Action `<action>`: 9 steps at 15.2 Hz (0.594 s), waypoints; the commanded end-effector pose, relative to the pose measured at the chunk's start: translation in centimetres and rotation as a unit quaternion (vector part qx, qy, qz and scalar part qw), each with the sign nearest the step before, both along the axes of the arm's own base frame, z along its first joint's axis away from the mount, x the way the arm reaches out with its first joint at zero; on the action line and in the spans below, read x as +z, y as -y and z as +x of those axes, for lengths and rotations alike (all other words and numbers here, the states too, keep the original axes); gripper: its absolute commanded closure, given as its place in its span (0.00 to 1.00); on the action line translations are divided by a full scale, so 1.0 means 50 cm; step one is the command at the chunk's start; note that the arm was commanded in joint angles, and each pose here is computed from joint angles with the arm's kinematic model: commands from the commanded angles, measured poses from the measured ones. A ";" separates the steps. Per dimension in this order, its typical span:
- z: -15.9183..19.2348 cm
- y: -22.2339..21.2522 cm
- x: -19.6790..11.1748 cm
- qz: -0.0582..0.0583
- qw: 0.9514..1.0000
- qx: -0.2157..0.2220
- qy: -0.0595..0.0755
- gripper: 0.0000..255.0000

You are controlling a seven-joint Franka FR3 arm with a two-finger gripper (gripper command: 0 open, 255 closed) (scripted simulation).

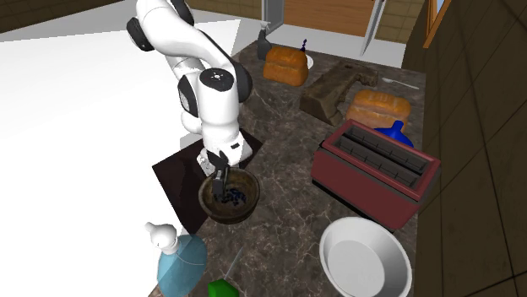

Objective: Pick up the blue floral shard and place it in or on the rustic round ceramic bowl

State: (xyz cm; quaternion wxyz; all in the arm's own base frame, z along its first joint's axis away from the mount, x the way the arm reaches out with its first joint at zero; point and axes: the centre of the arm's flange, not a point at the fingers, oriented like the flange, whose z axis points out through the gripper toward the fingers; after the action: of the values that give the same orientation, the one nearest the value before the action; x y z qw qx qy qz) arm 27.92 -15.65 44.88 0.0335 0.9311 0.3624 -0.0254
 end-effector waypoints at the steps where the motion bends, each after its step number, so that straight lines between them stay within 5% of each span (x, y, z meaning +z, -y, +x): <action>1: 0.000 0.000 0.047 0.000 1.000 0.000 -0.001 0.00; 9: 0.001 -0.001 0.068 0.000 1.000 0.000 -0.001 0.00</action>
State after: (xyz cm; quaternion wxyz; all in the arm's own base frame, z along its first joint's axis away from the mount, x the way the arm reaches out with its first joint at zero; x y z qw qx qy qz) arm 27.97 -15.59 48.25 0.0329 0.9311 0.3624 -0.0258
